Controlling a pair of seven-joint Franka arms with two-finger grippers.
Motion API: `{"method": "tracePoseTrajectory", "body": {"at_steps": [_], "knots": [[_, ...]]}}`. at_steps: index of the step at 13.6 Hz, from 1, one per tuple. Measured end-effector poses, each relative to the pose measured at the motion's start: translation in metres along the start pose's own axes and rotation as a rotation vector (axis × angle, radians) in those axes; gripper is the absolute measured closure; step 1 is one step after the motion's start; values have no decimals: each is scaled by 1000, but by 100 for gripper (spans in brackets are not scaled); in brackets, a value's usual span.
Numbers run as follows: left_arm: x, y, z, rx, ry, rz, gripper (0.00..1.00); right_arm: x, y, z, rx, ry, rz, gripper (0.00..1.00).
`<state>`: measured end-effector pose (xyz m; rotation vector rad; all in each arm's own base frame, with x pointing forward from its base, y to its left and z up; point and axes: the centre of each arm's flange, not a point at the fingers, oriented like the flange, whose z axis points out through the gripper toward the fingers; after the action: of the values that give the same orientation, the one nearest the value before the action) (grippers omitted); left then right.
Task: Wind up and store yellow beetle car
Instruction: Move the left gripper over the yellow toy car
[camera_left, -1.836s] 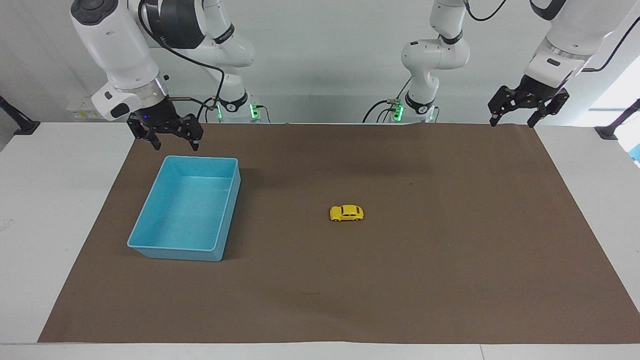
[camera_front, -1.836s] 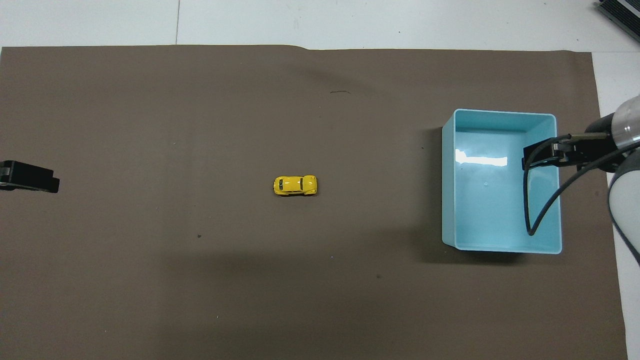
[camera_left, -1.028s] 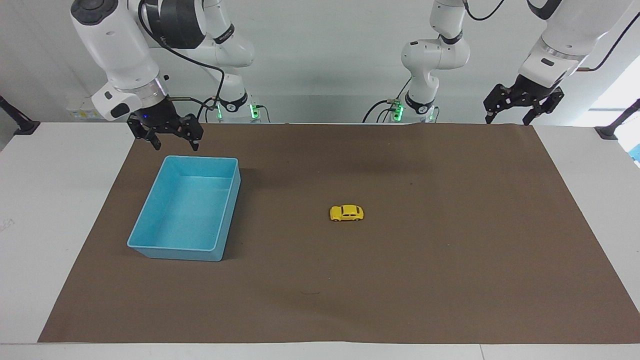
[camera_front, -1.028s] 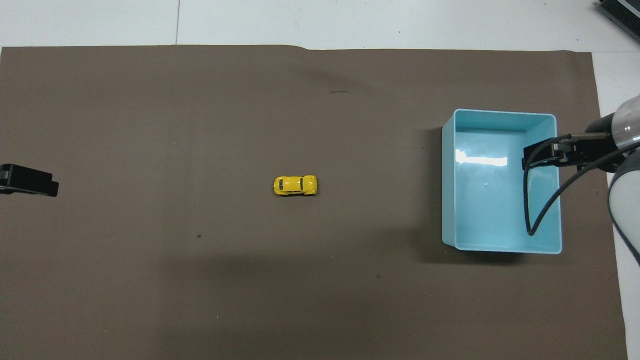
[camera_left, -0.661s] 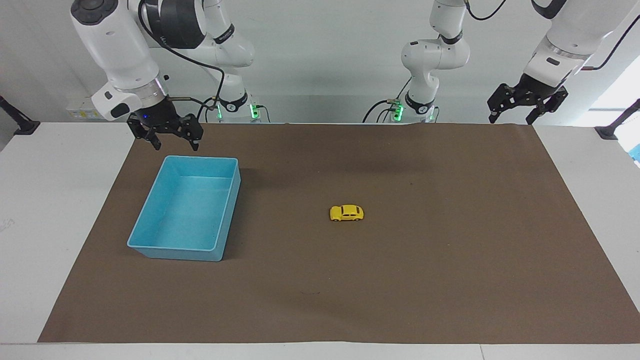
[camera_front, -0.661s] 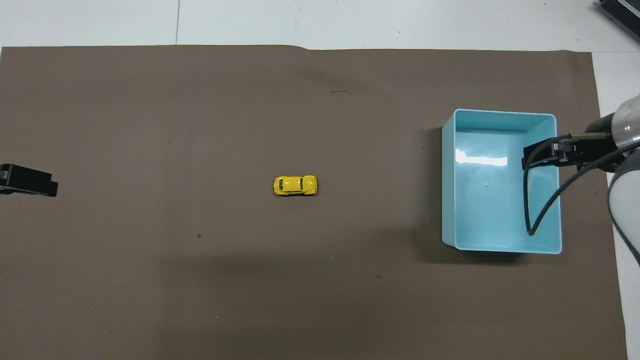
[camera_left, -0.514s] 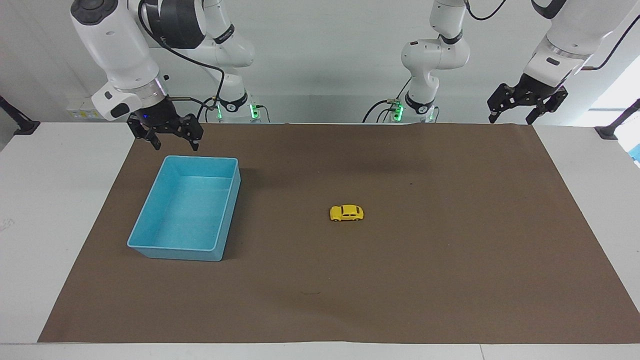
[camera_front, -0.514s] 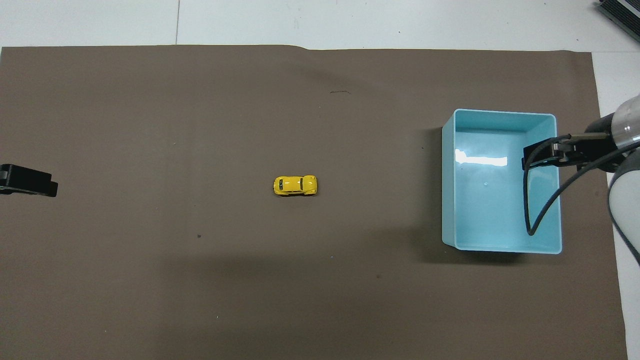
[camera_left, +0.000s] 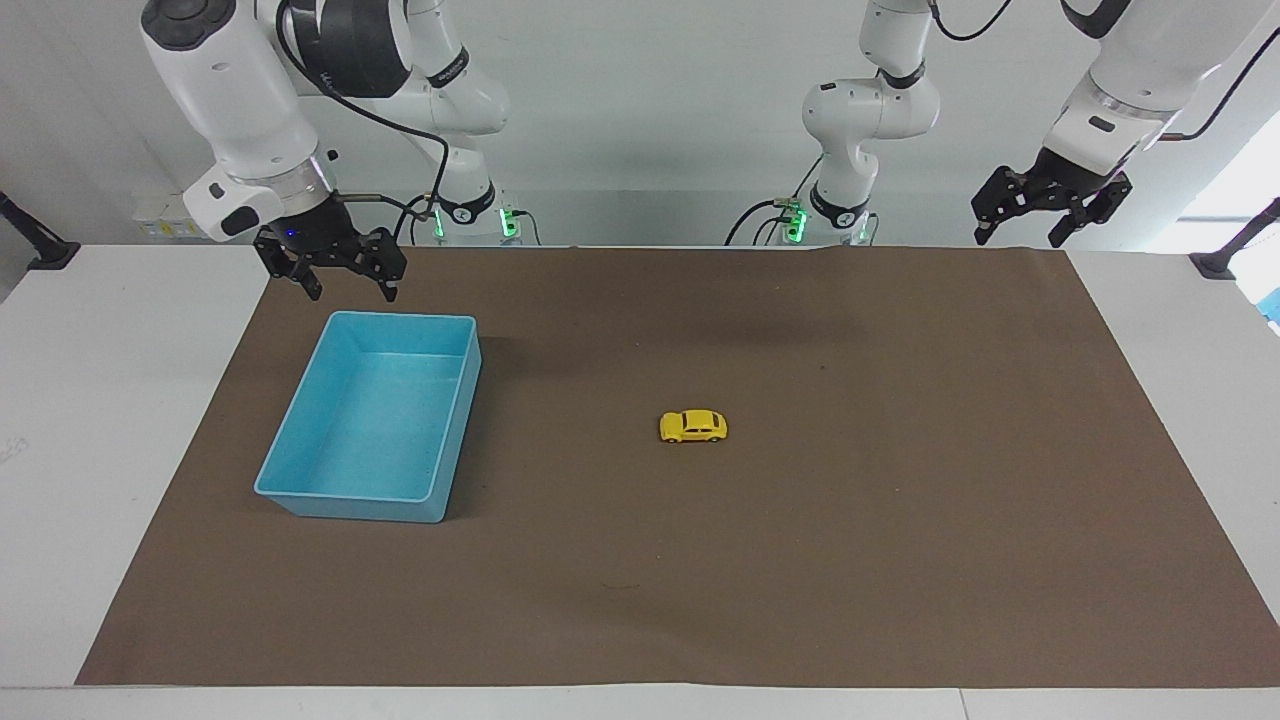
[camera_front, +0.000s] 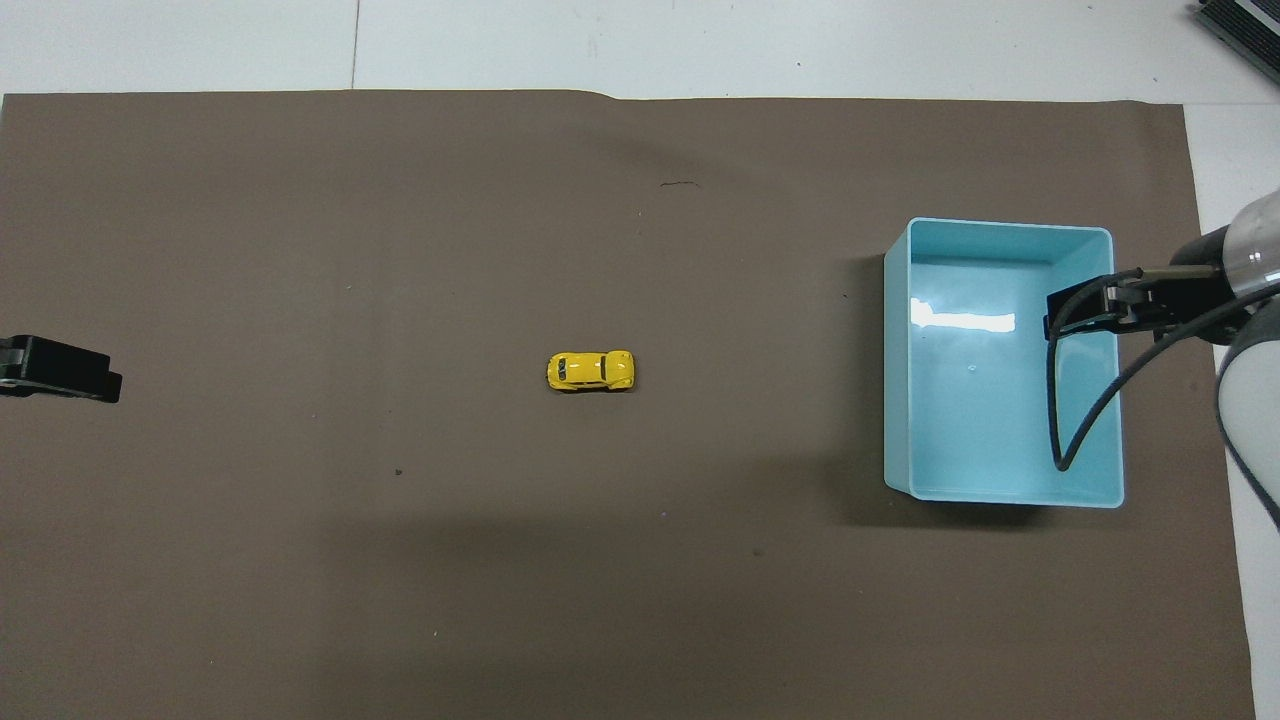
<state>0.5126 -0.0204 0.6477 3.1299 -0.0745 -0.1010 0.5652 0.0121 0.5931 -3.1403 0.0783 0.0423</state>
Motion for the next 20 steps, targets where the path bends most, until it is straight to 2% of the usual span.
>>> {"method": "tracePoseTrajectory", "body": {"at_steps": [2, 9, 13, 18, 20], "knots": [[-4, 0, -1, 1, -15, -134, 0, 0, 0, 0, 0, 0, 0, 0], [-5, 6, -2, 0, -13, -392, 0, 0, 0, 0, 0, 0, 0, 0], [-6, 13, -1, -33, -27, -565, 0, 0, 0, 0, 0, 0, 0, 0], [-9, 15, 0, -39, -57, -699, 0, 0, 0, 0, 0, 0, 0, 0], [-9, 18, 0, -60, -72, -817, 0, 0, 0, 0, 0, 0, 0, 0]]}}
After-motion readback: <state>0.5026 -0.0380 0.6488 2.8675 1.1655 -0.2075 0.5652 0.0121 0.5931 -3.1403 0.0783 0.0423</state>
